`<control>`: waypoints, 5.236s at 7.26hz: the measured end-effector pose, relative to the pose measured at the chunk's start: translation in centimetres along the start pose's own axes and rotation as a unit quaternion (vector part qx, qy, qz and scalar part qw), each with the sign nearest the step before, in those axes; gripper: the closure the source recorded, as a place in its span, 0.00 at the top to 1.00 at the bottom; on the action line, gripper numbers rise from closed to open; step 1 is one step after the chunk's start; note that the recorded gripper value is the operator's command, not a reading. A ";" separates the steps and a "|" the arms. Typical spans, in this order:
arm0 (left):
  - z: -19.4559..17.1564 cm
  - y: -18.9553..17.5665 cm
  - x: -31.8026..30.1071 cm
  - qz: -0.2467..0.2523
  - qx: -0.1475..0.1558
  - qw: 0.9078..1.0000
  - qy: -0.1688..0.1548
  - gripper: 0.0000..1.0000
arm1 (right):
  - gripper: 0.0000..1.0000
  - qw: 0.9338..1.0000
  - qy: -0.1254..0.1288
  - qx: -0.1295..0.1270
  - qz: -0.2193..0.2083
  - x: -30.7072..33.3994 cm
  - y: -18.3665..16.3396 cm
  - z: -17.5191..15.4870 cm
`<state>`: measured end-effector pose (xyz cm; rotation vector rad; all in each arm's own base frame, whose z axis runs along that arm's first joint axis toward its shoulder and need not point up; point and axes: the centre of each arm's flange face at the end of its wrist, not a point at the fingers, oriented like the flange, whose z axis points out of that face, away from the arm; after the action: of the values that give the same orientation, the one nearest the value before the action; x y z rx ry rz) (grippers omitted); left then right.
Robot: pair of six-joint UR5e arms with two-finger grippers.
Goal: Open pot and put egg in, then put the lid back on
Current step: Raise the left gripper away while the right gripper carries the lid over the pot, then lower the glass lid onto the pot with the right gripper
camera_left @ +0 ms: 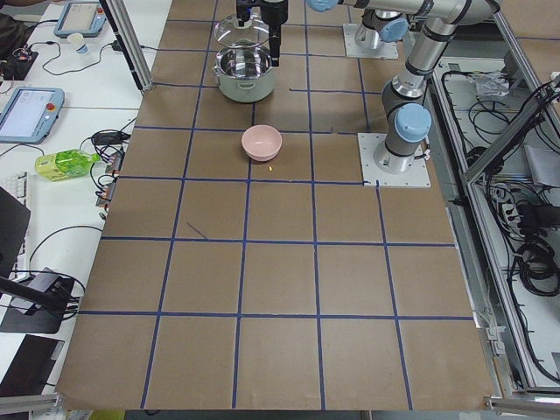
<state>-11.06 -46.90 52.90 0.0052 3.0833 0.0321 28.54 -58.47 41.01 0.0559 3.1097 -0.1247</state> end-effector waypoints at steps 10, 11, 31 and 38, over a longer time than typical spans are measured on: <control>-0.5 -0.8 0.1 -0.002 0.042 0.999 0.029 1.00 | 0.02 0.999 0.008 0.030 -0.011 -5.7 4.9 -0.5; -0.4 -0.8 0.1 -0.001 0.042 0.999 0.029 1.00 | 0.03 1.000 0.007 0.029 -0.005 -5.7 5.0 0.2; 0.0 -0.6 0.3 0.000 0.038 0.999 0.032 1.00 | 0.04 0.998 0.010 0.041 0.050 -6.4 3.0 6.7; 0.0 -0.7 0.3 0.000 0.039 0.999 0.032 1.00 | 0.04 0.998 -0.004 0.034 0.045 -6.7 3.1 6.7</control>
<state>-11.38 -47.55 52.89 0.0089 3.1466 -0.0885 35.52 -56.12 34.31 0.1967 3.0882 -0.2277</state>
